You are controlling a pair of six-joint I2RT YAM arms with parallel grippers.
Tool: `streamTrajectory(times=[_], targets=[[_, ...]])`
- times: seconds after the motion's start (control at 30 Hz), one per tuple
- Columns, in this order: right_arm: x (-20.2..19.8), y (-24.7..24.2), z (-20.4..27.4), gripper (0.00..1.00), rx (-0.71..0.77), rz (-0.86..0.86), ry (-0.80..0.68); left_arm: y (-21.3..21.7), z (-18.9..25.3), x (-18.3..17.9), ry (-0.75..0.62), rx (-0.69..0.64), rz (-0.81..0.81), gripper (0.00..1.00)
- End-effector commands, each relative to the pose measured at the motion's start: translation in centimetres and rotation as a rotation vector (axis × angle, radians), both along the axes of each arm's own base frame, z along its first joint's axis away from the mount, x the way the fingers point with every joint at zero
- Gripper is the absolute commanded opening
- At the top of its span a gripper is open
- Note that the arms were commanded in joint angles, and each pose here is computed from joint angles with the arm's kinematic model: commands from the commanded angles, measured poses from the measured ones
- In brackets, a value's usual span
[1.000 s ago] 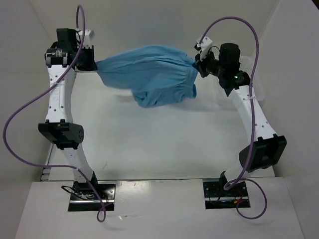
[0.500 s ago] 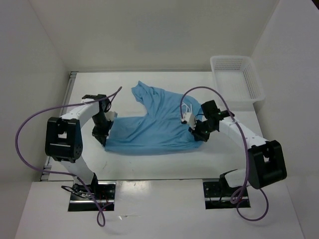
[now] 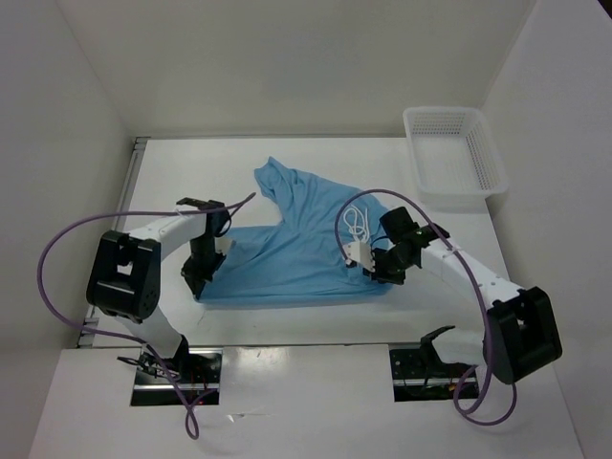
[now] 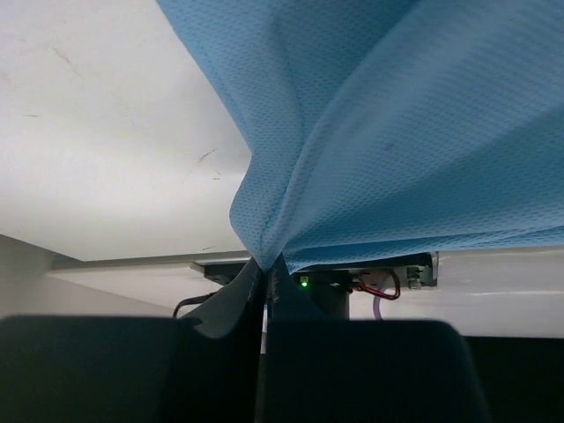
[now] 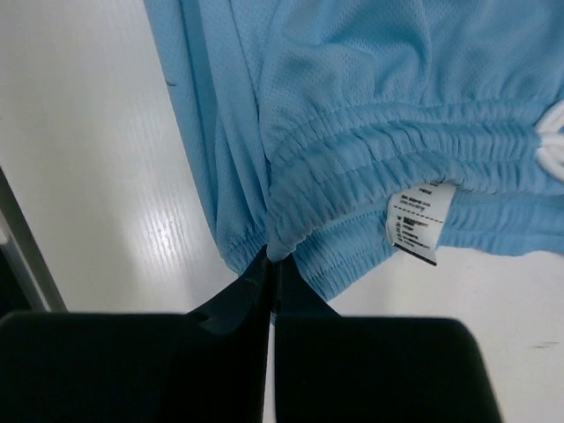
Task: Fold and stack the shorts
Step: Flatten the shorts out
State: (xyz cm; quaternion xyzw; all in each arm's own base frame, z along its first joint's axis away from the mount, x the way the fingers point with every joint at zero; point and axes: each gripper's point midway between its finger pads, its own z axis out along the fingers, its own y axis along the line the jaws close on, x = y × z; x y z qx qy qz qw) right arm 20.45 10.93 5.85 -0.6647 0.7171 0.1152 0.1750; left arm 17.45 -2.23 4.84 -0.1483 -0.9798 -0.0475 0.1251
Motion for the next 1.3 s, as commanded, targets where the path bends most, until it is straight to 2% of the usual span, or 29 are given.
streamTrajectory(times=[0.0, 0.03, 0.1, 0.17, 0.2, 0.27, 0.37, 0.4, 0.47, 0.57, 0.73, 0.8, 0.9, 0.93, 1.0, 1.07, 1.17, 1.27], targets=[[-1.0, -0.6, 1.5, 0.0, -0.066, 0.137, -0.07, 0.7, 0.8, -1.2, 0.002, 0.082, -0.093, 0.01], [-1.3, -0.6, 1.4, 0.0, -0.074, 0.148, -0.077, 0.5, 0.7, -1.2, -0.006, 0.081, -0.102, 0.01], [-1.6, -0.3, 2.0, 0.26, -0.069, 0.178, -0.121, 0.4, 0.6, -1.7, 0.007, 0.084, -0.119, 0.01], [-1.7, -0.5, 2.5, 0.41, -0.088, 0.192, -0.165, 0.1, 0.4, -2.1, 0.019, 0.074, -0.13, 0.02], [-1.6, -0.6, 2.7, 0.56, -0.091, 0.189, -0.178, -0.3, 0.5, -2.2, 0.013, 0.06, -0.139, 0.02], [-1.5, -0.9, 3.2, 0.65, -0.101, 0.159, -0.186, -0.6, 0.5, -2.2, 0.015, 0.052, -0.145, 0.02], [-1.4, 0.1, 5.0, 0.66, -0.046, 0.1, -0.159, -0.8, 0.0, -2.2, 0.015, 0.052, -0.156, 0.03], [-1.8, 1.5, 4.9, 0.66, 0.014, 0.066, -0.087, -0.8, 0.0, -2.2, 0.015, 0.052, -0.156, 0.03], [-0.4, 3.8, 5.9, 0.65, 0.098, -0.006, -0.055, -1.0, -0.4, -1.8, 0.018, 0.052, -0.156, 0.03], [0.4, 6.0, 2.3, 0.62, 0.074, -0.141, 0.194, -1.4, -0.4, -1.9, 0.024, 0.03, -0.15, 0.03], [0.7, 5.9, 1.7, 0.55, 0.07, -0.143, 0.244, -1.5, -0.4, -2.2, 0.024, 0.02, -0.147, 0.03], [0.0, 5.7, 1.5, 0.52, 0.066, -0.143, 0.27, -1.5, -0.2, -2.1, 0.014, 0.017, -0.147, 0.03], [-1.0, 5.2, 0.0, 0.41, 0.025, -0.161, 0.34, -1.5, -0.2, -2.1, 0.014, 0.017, -0.147, 0.03], [-1.1, 5.2, -0.2, 0.35, 0.02, -0.162, 0.348, -1.5, -0.2, -2.1, 0.014, 0.017, -0.147, 0.03], [-0.7, 4.9, -0.3, 0.29, 0.005, -0.166, 0.327, -1.5, -0.2, -2.1, 0.014, 0.017, -0.147, 0.03], [-0.9, 4.5, -0.2, 0.3, -0.012, -0.17, 0.329, -1.2, -0.3, -2.4, 0.02, 0.028, -0.15, 0.03], [-1.1, 3.5, 0.2, 0.43, -0.068, -0.19, 0.332, -1.3, -0.4, -2.2, 0.011, 0.026, -0.149, 0.03], [-1.0, 3.2, 1.1, 0.52, -0.079, -0.194, 0.311, -1.3, -0.4, -2.2, 0.011, 0.026, -0.149, 0.03]])
